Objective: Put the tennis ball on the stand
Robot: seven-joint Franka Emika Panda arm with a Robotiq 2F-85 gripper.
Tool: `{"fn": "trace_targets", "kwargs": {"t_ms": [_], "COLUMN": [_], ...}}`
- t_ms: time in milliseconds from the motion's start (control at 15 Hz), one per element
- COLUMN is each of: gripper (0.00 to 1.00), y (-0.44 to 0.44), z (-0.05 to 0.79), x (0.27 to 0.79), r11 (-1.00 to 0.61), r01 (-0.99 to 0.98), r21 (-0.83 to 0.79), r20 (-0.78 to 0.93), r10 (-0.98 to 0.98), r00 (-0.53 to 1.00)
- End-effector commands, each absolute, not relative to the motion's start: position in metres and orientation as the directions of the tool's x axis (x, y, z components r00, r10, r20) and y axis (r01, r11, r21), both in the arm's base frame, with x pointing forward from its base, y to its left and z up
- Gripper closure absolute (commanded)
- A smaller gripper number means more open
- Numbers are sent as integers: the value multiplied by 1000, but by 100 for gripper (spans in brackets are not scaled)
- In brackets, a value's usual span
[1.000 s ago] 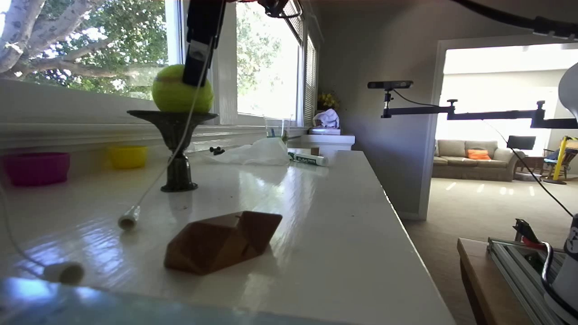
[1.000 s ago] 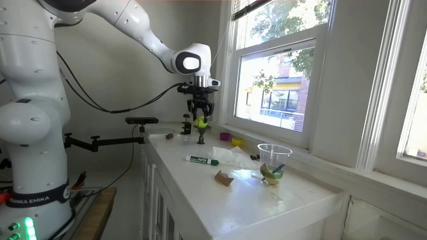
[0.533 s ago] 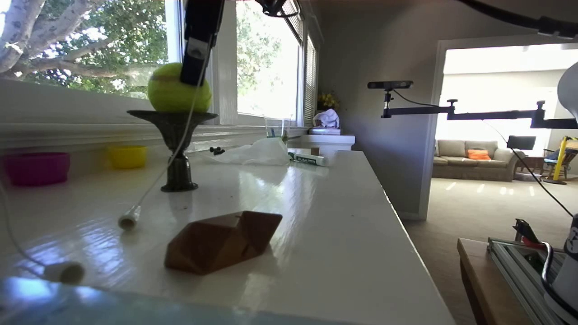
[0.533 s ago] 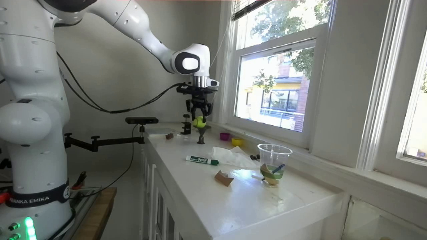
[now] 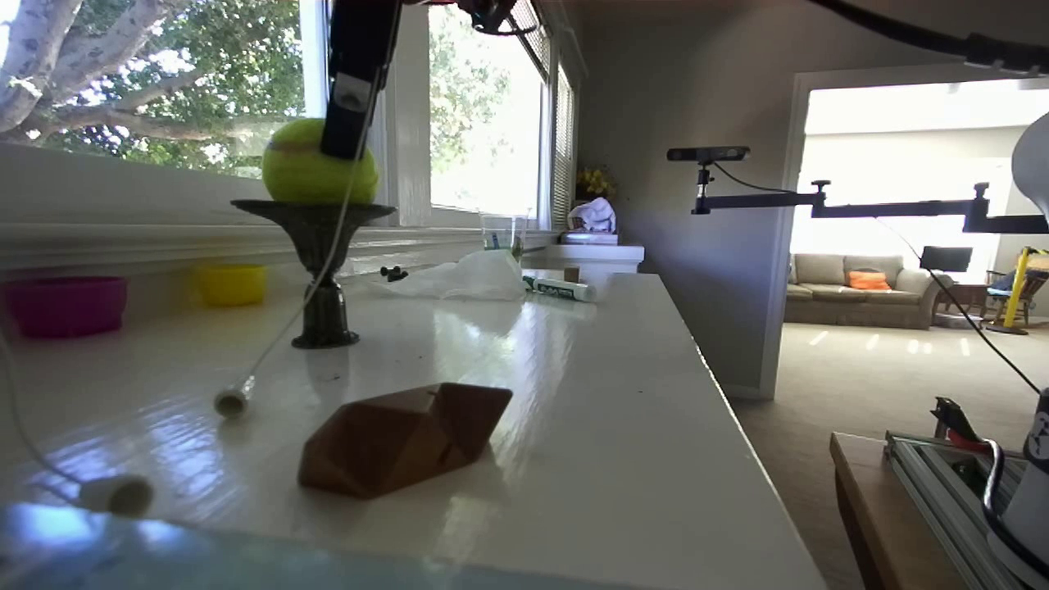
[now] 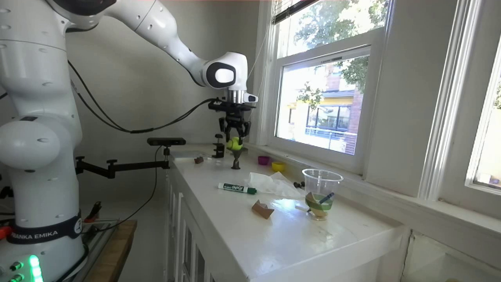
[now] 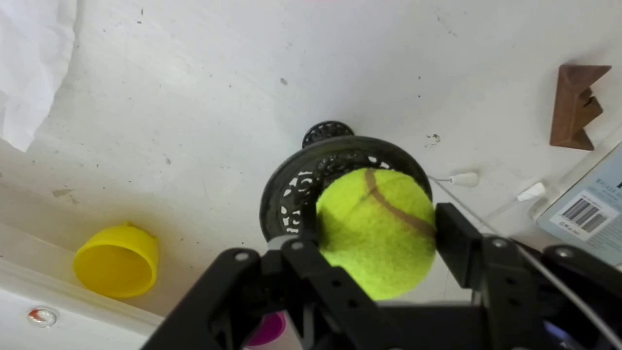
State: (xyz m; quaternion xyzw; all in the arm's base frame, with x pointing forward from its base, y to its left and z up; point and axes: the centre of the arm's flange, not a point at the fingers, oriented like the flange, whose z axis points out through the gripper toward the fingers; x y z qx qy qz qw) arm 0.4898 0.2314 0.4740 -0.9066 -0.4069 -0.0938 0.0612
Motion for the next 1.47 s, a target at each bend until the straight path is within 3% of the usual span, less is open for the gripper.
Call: {"fn": "trace_targets", "kwargs": {"t_ms": [0,267,333,400,600,1000,1400], "gripper": [63,63,54,13,0,0,0], "y": [235,238,239,240,241,240,242], "z": [477,477,477,477,475,477,489], "x": [504,512,514,516,520,518,508], "r11": [-650,-651,-652,-652,-653,-660,-462], "r01": [757,756,755,755,754,747,878], "r21": [-63,-66,-70,-72,-77,-80,-123], "r20": [243,242,241,241,241,235,380], "r10": [726,725,724,723,722,716,795], "r00": [643,645,647,648,649,657,472]}}
